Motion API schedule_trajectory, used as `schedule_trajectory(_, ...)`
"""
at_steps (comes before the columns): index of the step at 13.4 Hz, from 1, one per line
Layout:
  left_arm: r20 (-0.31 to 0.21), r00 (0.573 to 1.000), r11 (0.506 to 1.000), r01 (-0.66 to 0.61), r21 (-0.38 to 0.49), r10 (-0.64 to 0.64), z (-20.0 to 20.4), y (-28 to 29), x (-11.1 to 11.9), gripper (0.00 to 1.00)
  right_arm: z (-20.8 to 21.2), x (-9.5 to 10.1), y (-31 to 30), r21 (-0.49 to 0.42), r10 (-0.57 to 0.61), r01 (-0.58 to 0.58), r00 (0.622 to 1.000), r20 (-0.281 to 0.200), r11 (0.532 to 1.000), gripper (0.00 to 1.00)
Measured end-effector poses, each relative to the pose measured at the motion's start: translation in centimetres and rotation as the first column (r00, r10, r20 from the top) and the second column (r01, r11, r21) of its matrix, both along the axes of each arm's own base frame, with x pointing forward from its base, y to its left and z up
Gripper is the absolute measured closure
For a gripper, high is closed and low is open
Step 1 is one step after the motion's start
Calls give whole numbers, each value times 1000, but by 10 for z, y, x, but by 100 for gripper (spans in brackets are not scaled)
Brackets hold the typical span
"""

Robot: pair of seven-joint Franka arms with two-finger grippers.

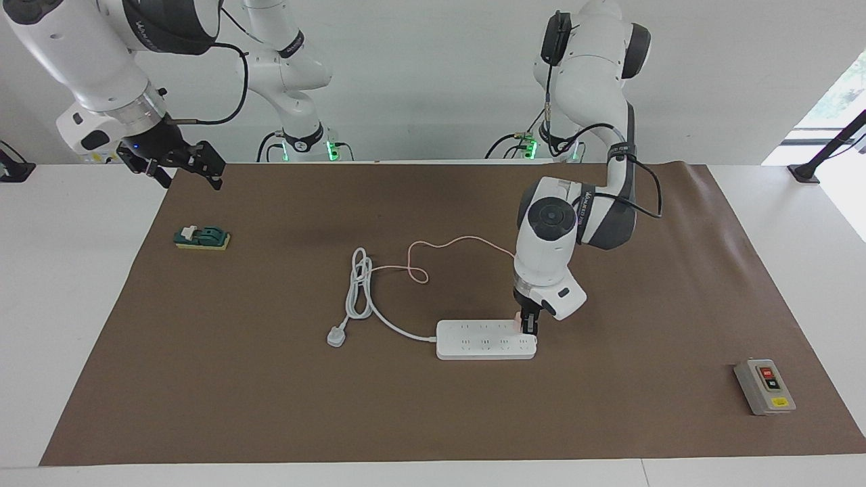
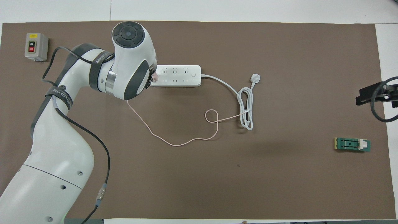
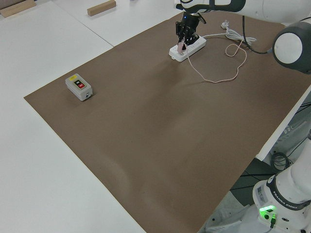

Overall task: Plug charger into power strip
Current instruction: 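Push the charger prongs into the power strip socket with the left gripper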

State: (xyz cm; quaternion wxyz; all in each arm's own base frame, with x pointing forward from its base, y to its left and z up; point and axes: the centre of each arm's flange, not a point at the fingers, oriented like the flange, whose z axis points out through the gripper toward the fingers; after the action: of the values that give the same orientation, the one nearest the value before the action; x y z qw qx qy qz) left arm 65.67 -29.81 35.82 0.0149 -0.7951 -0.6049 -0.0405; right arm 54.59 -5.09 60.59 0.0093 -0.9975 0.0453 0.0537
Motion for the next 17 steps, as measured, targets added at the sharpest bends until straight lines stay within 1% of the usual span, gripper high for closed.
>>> schedule_trajectory(6,1,1000,1000,-8,1,8,0,2,1,69,0,0,0,0,0,0,1000,0,1000,0)
schedule_trajectory(11,6,997,997,-82,-1,82,0,7,3,69,0,0,0,0,0,0,1000,0,1000,0)
schedule_trajectory(17,6,996,996,-87,-2,87,0,7,3,69,0,0,0,0,0,0,1000,0,1000,0)
